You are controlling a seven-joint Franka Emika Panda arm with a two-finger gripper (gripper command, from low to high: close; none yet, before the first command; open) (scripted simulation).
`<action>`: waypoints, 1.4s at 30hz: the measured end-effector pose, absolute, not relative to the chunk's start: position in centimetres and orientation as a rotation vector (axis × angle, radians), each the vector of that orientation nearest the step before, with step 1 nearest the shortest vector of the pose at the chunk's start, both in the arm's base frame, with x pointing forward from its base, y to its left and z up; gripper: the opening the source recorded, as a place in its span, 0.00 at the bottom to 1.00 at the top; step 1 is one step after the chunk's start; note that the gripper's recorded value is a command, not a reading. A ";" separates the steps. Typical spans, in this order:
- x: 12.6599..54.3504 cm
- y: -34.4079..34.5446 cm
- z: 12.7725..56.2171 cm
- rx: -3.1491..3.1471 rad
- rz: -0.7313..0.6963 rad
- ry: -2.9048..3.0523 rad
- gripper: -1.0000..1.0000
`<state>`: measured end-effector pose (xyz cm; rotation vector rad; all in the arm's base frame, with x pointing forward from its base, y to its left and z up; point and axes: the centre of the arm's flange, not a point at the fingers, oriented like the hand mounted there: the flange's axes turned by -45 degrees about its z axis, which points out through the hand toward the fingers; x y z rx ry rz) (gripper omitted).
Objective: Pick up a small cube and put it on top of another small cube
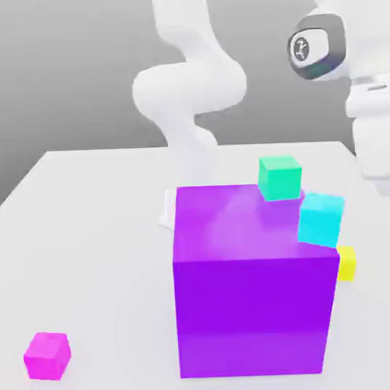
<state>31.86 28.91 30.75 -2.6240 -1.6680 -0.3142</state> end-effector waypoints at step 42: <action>29.0 25.2 37.4 -2.390 -0.113 -2.040 0.00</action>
